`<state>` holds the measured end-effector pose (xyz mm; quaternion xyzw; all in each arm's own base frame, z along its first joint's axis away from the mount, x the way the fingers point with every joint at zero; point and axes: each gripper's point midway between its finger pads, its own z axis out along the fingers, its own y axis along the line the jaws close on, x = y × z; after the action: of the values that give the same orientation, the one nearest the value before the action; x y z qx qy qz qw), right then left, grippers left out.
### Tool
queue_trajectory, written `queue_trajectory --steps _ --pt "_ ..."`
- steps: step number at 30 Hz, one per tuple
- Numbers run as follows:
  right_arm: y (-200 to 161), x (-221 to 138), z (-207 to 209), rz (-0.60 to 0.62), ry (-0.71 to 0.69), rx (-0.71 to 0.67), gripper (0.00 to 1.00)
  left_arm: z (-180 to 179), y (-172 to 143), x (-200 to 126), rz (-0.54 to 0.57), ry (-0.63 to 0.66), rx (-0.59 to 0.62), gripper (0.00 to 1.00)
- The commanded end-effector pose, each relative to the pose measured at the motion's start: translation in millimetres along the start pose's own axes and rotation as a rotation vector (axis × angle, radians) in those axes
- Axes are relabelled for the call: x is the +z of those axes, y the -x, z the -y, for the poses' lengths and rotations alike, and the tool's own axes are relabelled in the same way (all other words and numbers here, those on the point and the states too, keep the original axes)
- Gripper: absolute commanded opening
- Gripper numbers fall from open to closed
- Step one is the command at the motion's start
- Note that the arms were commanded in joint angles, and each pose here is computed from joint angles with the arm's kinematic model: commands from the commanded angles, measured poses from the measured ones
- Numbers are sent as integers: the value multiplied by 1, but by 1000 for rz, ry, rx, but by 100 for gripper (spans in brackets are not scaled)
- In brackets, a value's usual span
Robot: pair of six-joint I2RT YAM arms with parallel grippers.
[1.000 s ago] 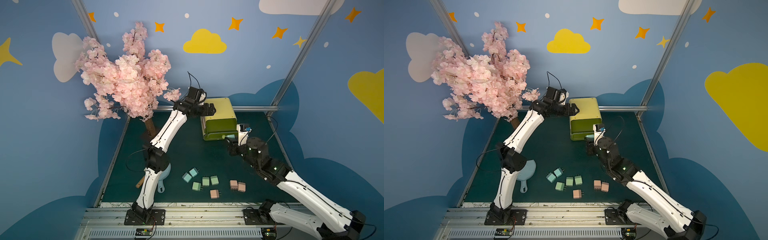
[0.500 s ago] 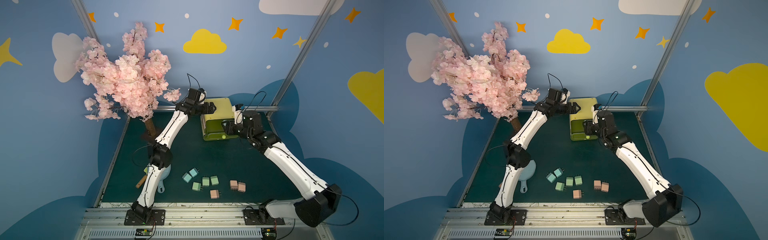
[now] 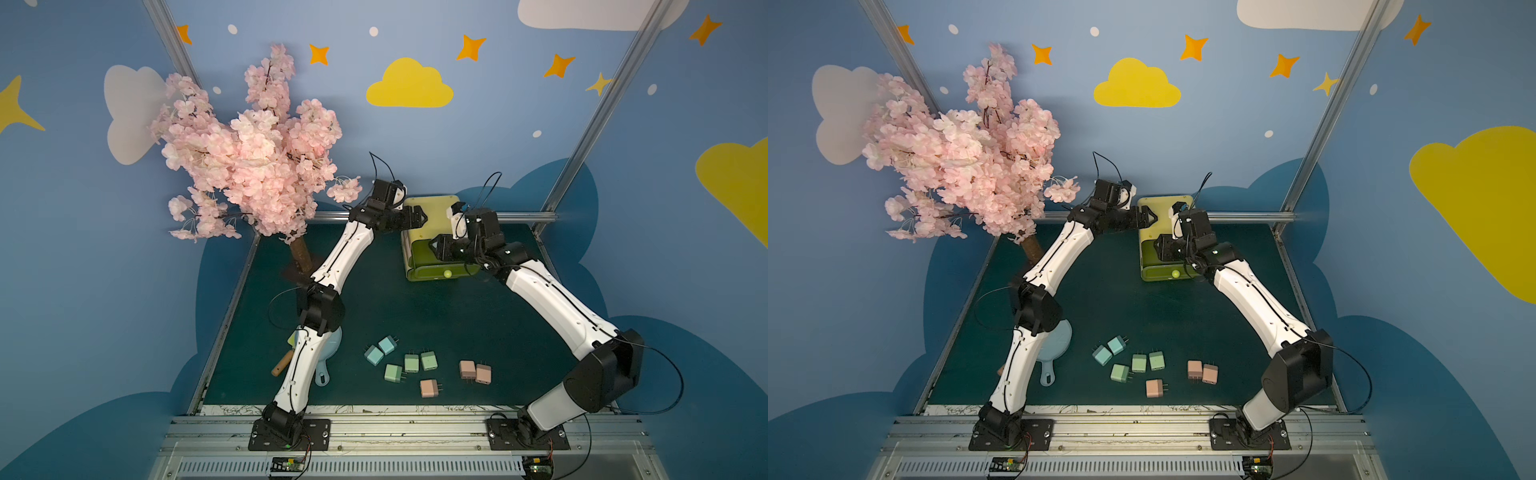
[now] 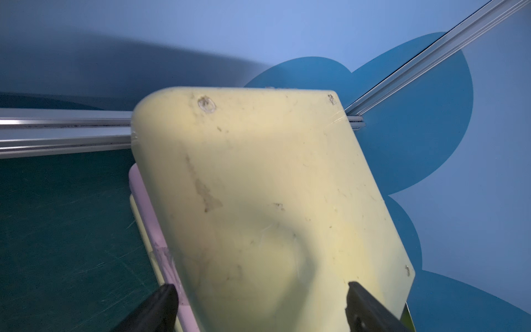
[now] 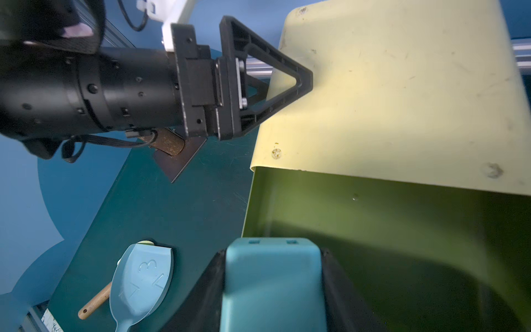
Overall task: Place the plugs into the drawer by color
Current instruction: Place the plug in the drawer.
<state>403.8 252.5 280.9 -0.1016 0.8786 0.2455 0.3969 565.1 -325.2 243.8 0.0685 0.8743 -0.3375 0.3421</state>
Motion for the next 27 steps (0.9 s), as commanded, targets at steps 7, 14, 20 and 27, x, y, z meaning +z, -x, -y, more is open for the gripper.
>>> queue_trajectory --steps 7,14,20,27 --pt "-4 27 -1 -39 -43 38 48 7 6 -4 15 -24 -16 92" --pt "-12 52 -1 -88 -27 62 49 8 3 -5 -1 -22 -14 92" --pt "-20 66 1 -124 -9 96 52 7 -2 -7 -18 -15 -13 92" --pt "-3 56 -3 -114 14 76 65 5 -3 -11 -23 1 3 92"
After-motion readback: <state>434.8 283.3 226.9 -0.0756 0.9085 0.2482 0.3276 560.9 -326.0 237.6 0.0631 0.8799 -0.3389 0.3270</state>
